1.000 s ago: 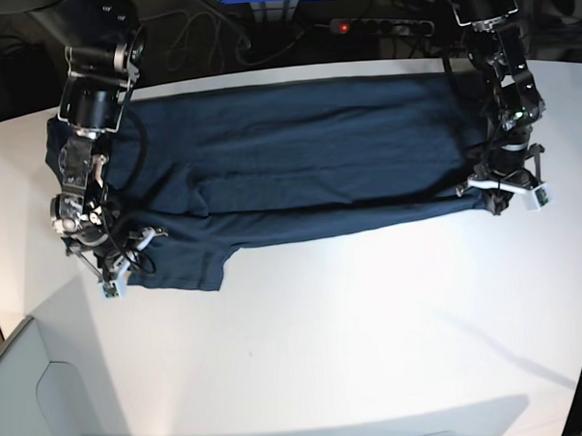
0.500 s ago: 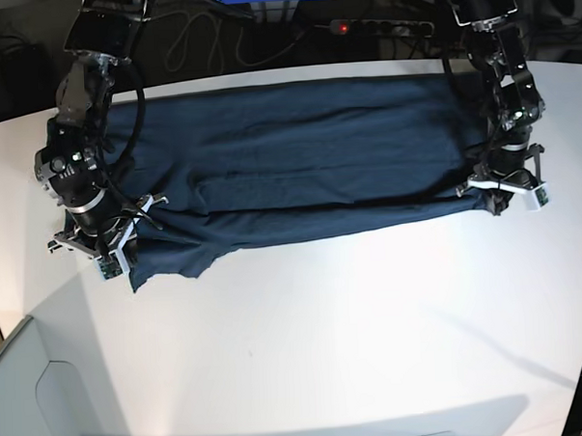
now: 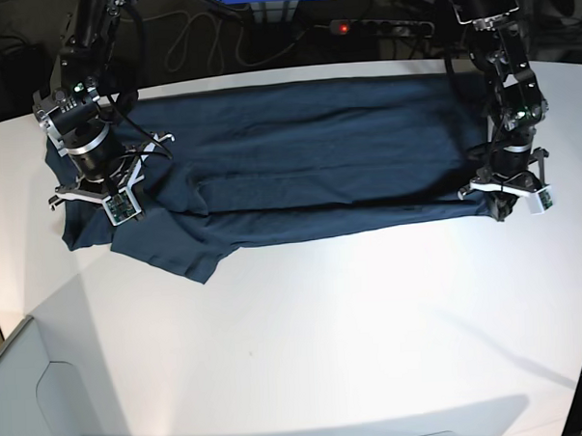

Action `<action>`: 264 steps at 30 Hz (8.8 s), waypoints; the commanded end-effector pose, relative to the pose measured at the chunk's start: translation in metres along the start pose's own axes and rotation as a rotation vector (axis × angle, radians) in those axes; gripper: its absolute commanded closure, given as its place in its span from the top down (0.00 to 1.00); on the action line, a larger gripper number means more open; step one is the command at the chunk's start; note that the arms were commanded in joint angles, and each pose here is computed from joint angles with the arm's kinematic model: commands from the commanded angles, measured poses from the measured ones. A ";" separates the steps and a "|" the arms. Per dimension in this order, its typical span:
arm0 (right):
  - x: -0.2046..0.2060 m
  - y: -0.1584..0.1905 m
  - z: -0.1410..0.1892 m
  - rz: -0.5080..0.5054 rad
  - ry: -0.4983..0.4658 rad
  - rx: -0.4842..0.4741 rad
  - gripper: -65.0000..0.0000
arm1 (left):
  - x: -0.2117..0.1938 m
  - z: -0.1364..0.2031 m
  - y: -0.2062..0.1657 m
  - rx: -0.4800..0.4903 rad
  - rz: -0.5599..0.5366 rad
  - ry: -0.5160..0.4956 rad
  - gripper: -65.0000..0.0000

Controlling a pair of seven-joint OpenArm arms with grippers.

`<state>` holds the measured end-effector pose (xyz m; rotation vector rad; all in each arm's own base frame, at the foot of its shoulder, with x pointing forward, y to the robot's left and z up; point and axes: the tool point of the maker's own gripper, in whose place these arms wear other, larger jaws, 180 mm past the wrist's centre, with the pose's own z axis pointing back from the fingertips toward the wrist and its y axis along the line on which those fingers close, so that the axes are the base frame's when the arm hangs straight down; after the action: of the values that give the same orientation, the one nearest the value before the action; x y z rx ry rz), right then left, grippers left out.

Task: Fold the T-shirt properly
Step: 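Pull the folded fabric with the right gripper toward the shoulder edge, then hold the strip ends with both grippers and smooth the fold flat, then adjust the left gripper's grasp on the strip end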

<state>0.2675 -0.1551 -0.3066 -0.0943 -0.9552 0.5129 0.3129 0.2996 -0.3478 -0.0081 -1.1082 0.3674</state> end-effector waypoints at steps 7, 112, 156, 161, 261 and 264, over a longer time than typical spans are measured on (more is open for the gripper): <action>0.012 -0.004 0.002 0.016 -0.048 -0.006 0.52 | 0.015 -0.001 -0.002 -0.008 -0.010 -0.045 0.00; -0.083 -0.042 0.010 -0.019 0.127 -0.012 0.00 | 0.028 0.020 -0.007 -0.029 -0.062 -0.089 0.00; -0.095 -0.040 0.013 -0.003 0.160 0.005 0.00 | -0.049 0.021 0.033 0.049 -0.037 0.114 0.00; -0.100 -0.044 0.012 0.003 0.174 0.007 0.00 | -0.046 0.020 0.031 0.044 -0.038 0.109 0.00; -0.118 -0.012 -0.029 -0.094 0.185 0.132 0.22 | -0.022 0.065 0.016 0.058 -0.001 -0.003 0.58; -0.117 -0.012 -0.029 -0.095 0.184 0.132 0.22 | -0.020 0.047 0.016 0.058 0.029 -0.008 0.58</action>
<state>0.2341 -0.2164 -0.4177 0.0191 -0.7067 0.4488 0.2548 0.2969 -0.3594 0.0201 -1.0614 0.4365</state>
